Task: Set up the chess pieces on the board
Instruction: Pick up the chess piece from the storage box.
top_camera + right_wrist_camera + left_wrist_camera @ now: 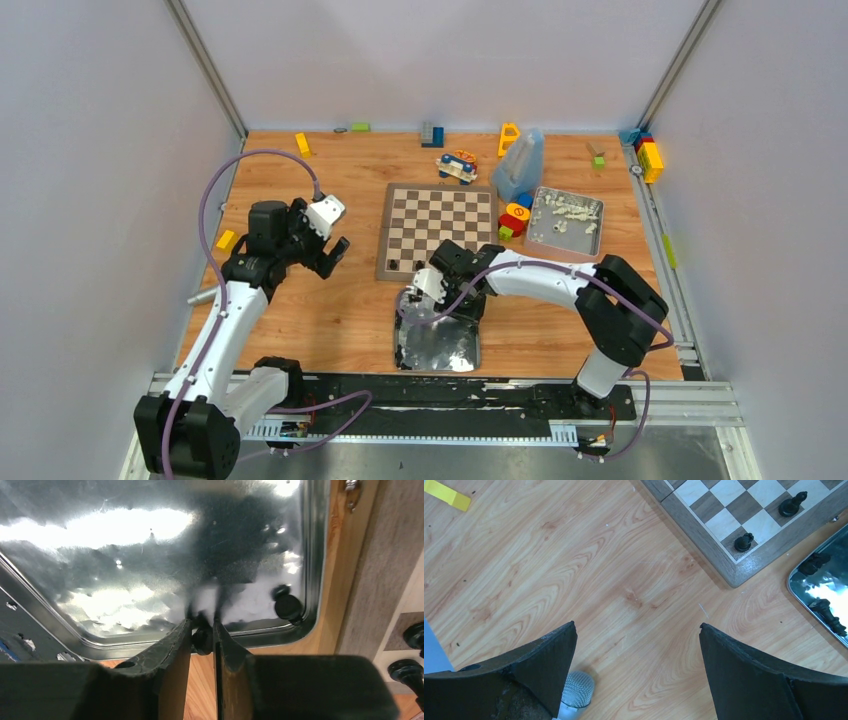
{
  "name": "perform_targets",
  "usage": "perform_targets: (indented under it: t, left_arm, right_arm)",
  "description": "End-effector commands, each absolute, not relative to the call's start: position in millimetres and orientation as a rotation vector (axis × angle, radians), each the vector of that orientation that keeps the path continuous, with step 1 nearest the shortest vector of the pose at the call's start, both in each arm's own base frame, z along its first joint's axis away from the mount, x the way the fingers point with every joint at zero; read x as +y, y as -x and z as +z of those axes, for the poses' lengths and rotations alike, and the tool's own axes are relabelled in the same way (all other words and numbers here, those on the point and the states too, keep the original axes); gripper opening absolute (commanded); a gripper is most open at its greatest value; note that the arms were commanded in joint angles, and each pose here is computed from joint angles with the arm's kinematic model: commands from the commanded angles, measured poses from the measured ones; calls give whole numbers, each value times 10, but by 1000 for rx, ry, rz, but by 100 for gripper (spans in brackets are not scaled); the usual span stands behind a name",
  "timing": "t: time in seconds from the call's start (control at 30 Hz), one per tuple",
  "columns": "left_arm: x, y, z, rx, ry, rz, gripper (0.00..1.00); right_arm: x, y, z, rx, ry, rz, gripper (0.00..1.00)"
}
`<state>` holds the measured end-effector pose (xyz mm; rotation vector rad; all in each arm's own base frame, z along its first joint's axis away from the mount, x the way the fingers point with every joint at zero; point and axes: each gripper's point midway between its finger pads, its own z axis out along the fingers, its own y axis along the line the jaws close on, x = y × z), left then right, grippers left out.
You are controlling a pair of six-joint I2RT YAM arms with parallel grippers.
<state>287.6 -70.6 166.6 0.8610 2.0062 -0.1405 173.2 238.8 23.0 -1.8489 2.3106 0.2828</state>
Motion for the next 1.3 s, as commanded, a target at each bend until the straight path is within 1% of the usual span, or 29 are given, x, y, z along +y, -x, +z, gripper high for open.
perform_targets:
  t: [0.0,0.3,0.43,0.6,0.87,0.93,1.1,1.27]
  left_arm:
    - [-771,-2941,1759,1938,-902,-161,100]
    - [-925,-2864,1761,1898,-965,-258,100]
    - [-960,-2848,1760,1884,-981,-278,100]
    - [-1050,-2809,1776,1844,-1014,-333,99]
    - [-1316,-2730,1915,1733,-1092,-454,91]
    - [-1417,-2721,1948,1706,-1144,-430,89]
    - [-1847,-2576,1955,1578,-1415,-418,84]
    - [-2242,-2414,2031,1386,-1645,-427,81]
  right_arm:
    - [2495,-1848,341,2326,1782,319,5]
    - [2526,-1888,366,2373,1725,396,0]
    - [2559,-1873,390,2397,1689,465,0]
    - [2657,-1926,510,2449,1578,649,0]
    - [2906,-2128,928,2411,1437,955,0]
    - [2992,-2203,1053,2396,1400,1043,0]
    - [3166,-2401,1321,2375,1312,1237,0]
    - [3264,-2518,1427,2383,1255,1356,0]
